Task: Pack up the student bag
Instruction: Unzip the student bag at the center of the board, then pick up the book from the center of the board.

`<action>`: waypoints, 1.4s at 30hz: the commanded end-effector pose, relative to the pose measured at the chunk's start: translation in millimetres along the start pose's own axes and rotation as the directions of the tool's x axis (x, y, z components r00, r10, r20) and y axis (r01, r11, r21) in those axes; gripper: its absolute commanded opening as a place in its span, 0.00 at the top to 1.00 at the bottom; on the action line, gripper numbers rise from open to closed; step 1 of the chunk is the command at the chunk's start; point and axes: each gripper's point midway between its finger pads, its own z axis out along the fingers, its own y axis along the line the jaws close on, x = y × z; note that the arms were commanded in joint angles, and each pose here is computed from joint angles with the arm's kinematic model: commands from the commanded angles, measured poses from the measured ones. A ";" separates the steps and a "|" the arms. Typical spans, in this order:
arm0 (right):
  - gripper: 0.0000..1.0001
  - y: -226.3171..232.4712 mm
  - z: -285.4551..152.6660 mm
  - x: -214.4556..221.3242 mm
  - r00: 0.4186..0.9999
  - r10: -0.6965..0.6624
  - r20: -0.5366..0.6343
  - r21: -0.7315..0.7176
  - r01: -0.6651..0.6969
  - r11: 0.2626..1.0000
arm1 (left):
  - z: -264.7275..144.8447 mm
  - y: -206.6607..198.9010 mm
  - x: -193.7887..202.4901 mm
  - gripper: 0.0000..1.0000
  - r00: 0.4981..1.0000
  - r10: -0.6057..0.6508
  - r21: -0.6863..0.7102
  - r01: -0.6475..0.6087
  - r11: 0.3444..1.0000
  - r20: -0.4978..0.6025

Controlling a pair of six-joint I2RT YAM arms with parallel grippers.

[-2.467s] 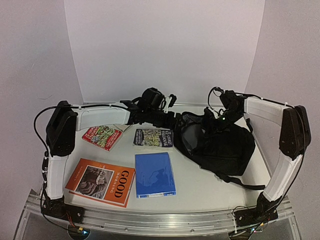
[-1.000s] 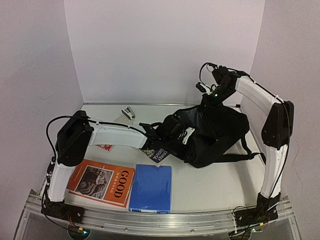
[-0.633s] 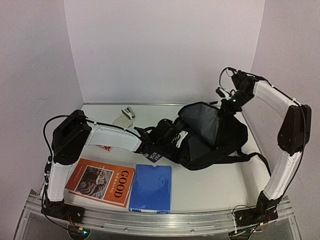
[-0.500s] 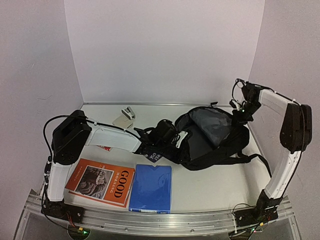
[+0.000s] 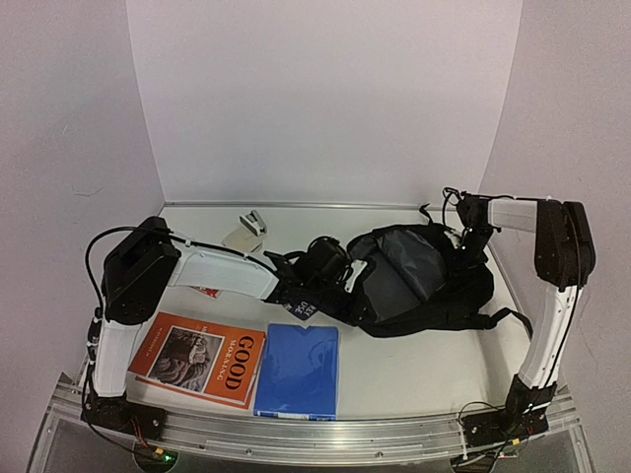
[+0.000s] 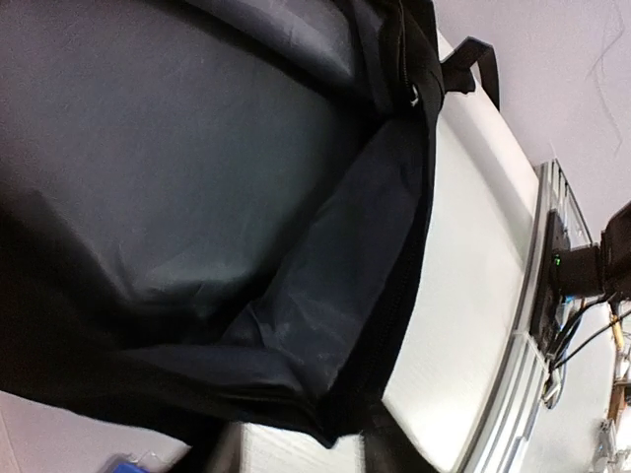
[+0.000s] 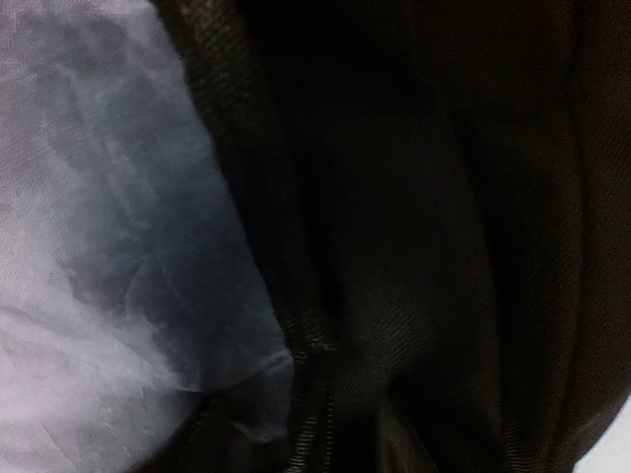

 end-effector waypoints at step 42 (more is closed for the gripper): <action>0.05 298.2 -157.1 -48.6 0.839 -0.336 0.428 -0.475 0.525 0.706 | -218.5 54.2 227.1 0.00 0.779 -0.600 -0.775 0.264 0.574 -0.180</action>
